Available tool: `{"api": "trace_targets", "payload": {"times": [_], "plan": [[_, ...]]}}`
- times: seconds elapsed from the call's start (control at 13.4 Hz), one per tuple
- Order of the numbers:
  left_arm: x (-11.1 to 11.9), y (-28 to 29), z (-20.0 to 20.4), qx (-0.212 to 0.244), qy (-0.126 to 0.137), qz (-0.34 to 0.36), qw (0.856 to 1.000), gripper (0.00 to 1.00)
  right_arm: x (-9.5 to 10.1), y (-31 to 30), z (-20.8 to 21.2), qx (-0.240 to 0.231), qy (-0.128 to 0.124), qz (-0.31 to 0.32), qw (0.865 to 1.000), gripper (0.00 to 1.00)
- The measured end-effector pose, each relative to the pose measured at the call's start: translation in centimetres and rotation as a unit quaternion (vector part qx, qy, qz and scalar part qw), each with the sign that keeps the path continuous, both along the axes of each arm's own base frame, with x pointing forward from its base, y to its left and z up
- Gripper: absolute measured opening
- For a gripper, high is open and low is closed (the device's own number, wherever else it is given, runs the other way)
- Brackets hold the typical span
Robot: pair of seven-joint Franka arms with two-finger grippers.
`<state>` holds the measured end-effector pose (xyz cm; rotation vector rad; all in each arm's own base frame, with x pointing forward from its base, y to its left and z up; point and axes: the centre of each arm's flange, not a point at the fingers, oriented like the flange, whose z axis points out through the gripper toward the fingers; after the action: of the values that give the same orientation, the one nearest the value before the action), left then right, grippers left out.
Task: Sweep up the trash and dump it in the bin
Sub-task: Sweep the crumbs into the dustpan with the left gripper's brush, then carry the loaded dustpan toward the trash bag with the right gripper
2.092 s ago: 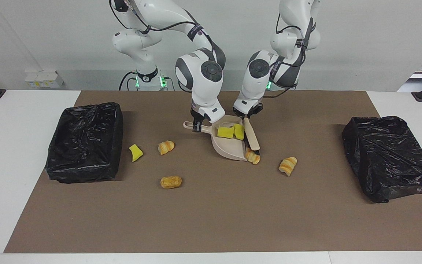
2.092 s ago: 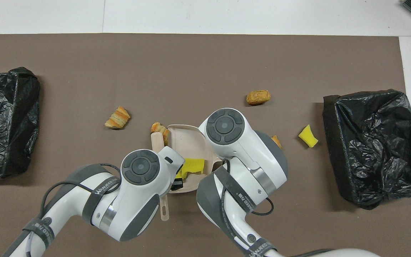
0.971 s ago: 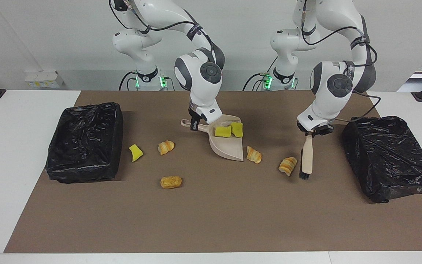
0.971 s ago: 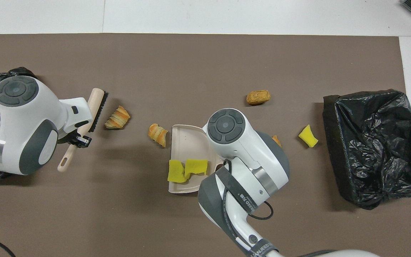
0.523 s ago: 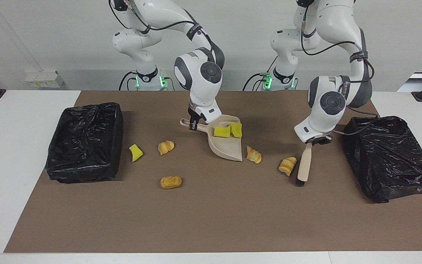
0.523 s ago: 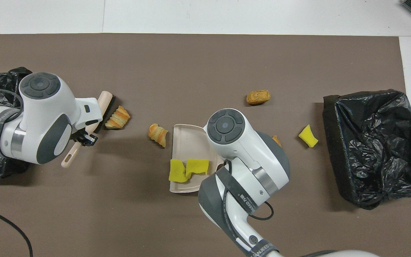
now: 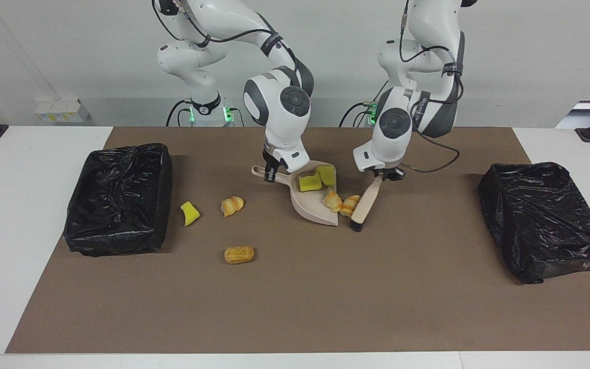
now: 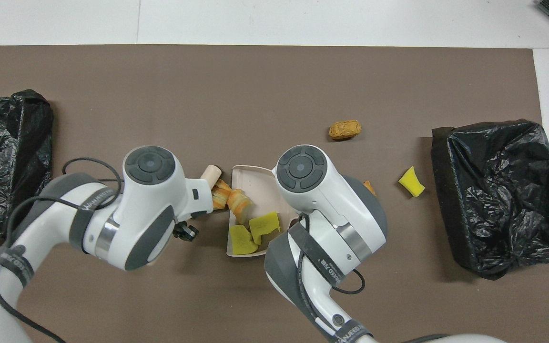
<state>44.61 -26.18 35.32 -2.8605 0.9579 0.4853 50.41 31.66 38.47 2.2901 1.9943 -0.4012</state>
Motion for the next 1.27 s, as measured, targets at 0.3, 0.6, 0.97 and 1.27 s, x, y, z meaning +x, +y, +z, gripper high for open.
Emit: {"api": "trace_targets", "payload": {"times": [0.3, 0.6, 0.97, 1.27], "plan": [[-5.3, -7.4, 2.3, -0.005, -0.004, 0.089, 0.996, 0.25, 0.2, -0.5, -0.6, 0.006, -0.002, -0.005, 1.000, 0.33], [-3.8, -5.9, 5.6, 0.000, 0.000, 0.163, 0.987, 0.25, 1.0, -1.0, -2.0, 0.061, -0.022, 0.011, 0.998, 0.33], [-4.2, -3.2, 10.6, 0.013, -0.022, 0.233, 0.972, 0.25, 2.3, -2.1, -2.0, 0.103, -0.034, 0.043, 0.993, 0.33], [-9.1, -4.3, 11.0, 0.038, -0.019, 0.244, 0.969, 0.25, 4.3, -4.6, -0.3, 0.115, -0.043, 0.053, 0.991, 0.33]]}}
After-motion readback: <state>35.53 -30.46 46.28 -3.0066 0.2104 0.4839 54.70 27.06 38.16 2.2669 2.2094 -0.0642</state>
